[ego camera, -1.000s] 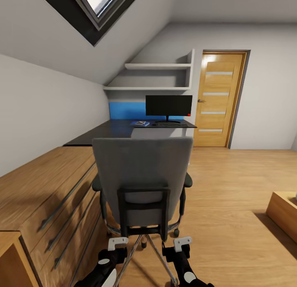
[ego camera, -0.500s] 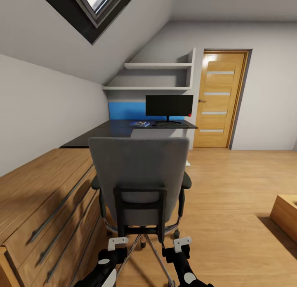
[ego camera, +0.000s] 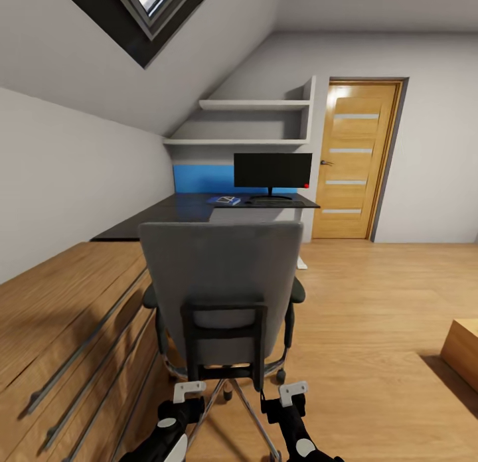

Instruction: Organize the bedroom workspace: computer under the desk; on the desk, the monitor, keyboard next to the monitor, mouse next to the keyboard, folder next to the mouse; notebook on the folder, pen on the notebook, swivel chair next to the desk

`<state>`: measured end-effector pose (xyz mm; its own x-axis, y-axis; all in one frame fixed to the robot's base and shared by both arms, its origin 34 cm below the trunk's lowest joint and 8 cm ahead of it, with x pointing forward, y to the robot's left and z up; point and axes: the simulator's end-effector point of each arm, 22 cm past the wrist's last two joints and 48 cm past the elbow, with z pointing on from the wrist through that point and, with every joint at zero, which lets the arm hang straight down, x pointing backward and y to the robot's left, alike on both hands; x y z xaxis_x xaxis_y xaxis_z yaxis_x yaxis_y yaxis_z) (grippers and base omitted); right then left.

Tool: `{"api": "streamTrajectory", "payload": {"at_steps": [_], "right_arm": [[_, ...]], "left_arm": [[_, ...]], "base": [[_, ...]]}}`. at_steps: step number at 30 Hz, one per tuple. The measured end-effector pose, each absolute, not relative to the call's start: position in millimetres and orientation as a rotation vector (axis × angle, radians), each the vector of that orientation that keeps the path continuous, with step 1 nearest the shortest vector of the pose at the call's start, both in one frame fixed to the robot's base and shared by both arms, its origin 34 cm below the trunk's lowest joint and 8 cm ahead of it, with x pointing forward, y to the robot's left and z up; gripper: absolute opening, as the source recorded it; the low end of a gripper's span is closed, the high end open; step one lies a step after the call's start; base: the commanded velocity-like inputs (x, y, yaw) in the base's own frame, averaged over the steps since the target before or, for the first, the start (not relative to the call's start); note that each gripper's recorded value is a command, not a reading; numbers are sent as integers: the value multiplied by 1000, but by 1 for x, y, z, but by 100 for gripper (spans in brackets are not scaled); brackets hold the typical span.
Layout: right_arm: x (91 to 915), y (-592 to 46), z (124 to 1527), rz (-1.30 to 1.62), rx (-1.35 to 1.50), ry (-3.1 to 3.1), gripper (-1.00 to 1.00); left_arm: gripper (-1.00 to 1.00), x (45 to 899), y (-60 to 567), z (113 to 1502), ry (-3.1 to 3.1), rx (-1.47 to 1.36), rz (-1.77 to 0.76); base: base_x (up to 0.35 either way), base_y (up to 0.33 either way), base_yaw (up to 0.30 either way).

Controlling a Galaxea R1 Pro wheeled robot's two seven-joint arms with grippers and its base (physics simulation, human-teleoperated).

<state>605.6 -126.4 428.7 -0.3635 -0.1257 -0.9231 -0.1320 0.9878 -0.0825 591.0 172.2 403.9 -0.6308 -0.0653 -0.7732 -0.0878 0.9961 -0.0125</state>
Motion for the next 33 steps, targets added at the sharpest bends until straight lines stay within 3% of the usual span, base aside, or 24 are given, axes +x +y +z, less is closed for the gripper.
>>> {"api": "streamTrajectory", "payload": {"at_steps": [6,14,21,33], "right_arm": [[606,-128,429,5,-182,1948,100],[606,-133,428,-4,-176,1949,100],[607,-152,425,-31,-142,1961,100],[612,-218,421,-94,54,1979,100]], "left_arm": [[100,590,173,403,2255,-107,34],[100,591,175,402,2255,-112,38],[100,590,233,397,2260,-254,89],[100,579,277,384,2278,-432,113]], "base": [[-1,-7,0],[-201,-1,0],[-26,0,0],[-1,0,0]]}}
